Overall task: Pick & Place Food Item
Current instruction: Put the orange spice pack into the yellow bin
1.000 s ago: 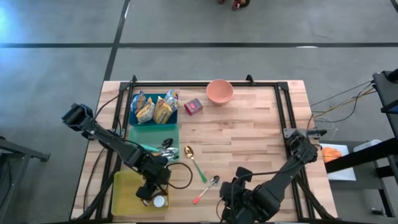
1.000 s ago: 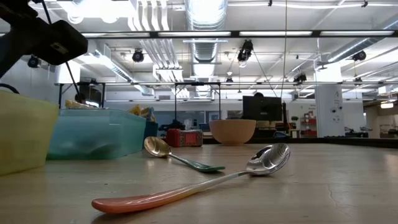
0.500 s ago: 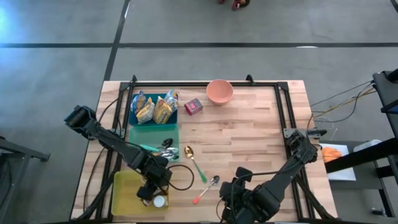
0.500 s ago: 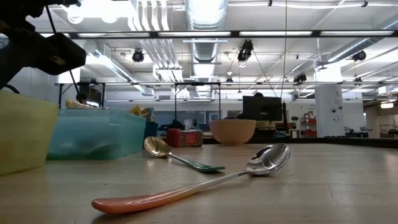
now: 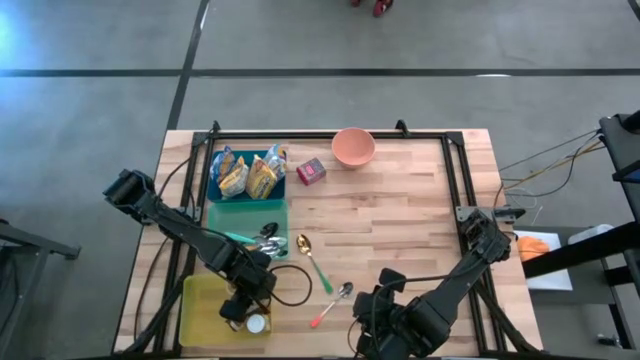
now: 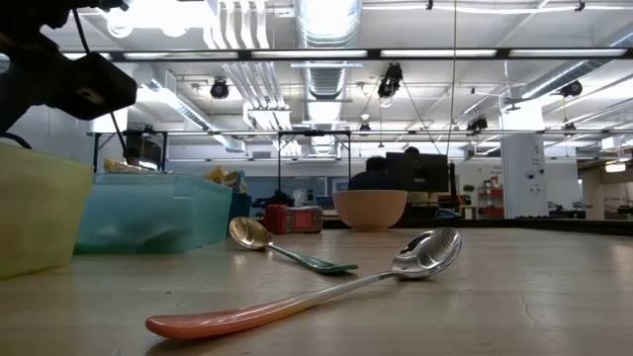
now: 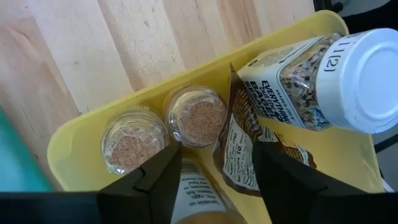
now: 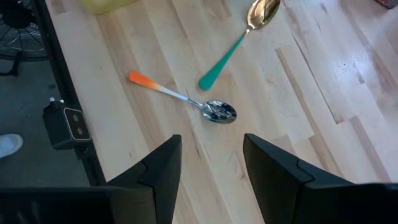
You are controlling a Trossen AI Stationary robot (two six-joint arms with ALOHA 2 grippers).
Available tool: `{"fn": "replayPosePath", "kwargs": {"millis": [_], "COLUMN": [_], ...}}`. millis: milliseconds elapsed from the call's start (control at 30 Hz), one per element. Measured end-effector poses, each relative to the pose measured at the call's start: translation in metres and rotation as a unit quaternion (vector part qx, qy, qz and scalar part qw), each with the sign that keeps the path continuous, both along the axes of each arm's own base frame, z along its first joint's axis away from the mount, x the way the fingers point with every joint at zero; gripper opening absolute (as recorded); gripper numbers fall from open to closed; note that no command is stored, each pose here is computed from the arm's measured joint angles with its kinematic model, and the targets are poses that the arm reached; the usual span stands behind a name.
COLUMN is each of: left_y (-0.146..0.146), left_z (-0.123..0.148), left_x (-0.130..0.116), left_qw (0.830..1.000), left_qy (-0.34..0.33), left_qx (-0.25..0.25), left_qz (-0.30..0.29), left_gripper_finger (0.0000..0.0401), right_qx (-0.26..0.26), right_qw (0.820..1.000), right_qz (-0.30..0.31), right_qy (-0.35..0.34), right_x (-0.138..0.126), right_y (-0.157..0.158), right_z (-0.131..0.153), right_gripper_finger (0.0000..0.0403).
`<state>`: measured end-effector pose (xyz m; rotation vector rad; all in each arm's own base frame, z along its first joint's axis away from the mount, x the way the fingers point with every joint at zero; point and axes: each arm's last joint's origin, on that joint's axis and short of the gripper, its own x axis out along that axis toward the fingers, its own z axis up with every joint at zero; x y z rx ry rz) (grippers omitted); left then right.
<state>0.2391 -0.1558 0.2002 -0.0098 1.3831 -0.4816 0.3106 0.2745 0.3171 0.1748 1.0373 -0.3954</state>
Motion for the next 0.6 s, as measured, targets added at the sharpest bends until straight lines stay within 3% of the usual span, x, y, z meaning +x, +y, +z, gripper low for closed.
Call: {"fn": "replayPosePath", "kwargs": {"millis": [500,600], "left_y": [-0.0010,-0.0010], "left_z": [-0.0002,-0.0002], "left_x": [-0.0005,-0.0005], "left_qw": [1.000,1.000], "left_qy": [0.003,0.002], "left_qx": [-0.012,-0.012], "left_qz": [-0.024,-0.024], "left_gripper_finger": [0.0014,0.0007], "right_qx": [-0.001,-0.001], "right_qw": [1.000,1.000], "right_qz": [0.003,0.003], "right_qy": [0.001,0.001], "right_x": [-0.0016,-0.0016], "right_y": [0.0013,0.0013], "right_z": [0.0000,0.0000], "right_gripper_finger": [0.0170,0.0170]}}
